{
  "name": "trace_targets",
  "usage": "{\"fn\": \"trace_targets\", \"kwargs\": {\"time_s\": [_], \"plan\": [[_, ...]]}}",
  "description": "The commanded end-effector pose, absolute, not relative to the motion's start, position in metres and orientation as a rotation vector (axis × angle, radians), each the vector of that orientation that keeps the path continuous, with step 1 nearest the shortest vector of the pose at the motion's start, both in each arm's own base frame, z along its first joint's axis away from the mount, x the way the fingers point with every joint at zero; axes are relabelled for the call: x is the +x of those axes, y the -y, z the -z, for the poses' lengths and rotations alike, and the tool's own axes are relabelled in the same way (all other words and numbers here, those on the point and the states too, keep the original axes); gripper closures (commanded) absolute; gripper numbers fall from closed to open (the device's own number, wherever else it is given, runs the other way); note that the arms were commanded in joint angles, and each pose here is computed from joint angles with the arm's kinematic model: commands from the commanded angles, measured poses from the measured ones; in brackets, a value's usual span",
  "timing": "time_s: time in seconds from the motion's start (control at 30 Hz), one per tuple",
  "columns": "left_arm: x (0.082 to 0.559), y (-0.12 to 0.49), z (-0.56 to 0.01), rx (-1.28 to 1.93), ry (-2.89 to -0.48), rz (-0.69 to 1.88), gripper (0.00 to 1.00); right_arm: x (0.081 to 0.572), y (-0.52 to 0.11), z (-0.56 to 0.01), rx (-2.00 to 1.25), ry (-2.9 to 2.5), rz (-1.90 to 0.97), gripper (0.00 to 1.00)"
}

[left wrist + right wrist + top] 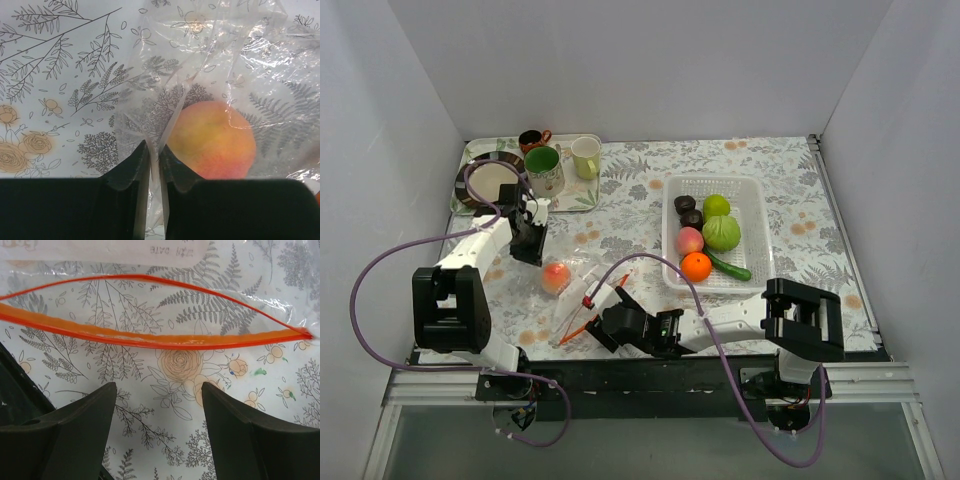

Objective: Open the zip-top bag and remove the fake food

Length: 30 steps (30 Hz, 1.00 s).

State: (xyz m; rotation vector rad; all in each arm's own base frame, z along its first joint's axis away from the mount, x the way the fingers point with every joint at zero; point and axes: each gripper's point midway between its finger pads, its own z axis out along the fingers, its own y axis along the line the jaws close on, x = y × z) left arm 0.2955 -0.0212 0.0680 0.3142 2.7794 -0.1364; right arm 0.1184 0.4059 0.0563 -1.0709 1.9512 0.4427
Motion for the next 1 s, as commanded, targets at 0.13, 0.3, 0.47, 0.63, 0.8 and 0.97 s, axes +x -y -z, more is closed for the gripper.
{"fn": "trace_targets", "kwargs": {"time_s": [0.13, 0.3, 0.47, 0.63, 0.8, 0.97], "plan": [[0.279, 0.034, -0.055, 0.307, -2.804, 0.241, 0.92, 0.132, -0.452, -0.099, -0.962, -1.846, -0.543, 0.23], [0.269, 0.033, -0.049, 0.317, -2.819, 0.242, 0.94, 0.129, -0.46, -0.106, -0.987, -1.824, -0.586, 0.23], [0.268, 0.034, -0.049, 0.315, -2.818, 0.247, 0.94, 0.128, -0.461, -0.094, -1.011, -1.844, -0.572, 0.23], [0.268, 0.03, -0.047, 0.324, -2.819, 0.225, 0.95, 0.127, -0.455, -0.081, -1.019, -1.871, -0.554, 0.26], [0.27, 0.027, -0.044, 0.337, -2.818, 0.192, 0.95, 0.131, -0.447, -0.072, -1.014, -1.875, -0.536, 0.27], [0.271, 0.032, -0.044, 0.318, -2.833, 0.236, 0.95, 0.142, -0.459, -0.073, -1.015, -1.832, -0.53, 0.26]]}}
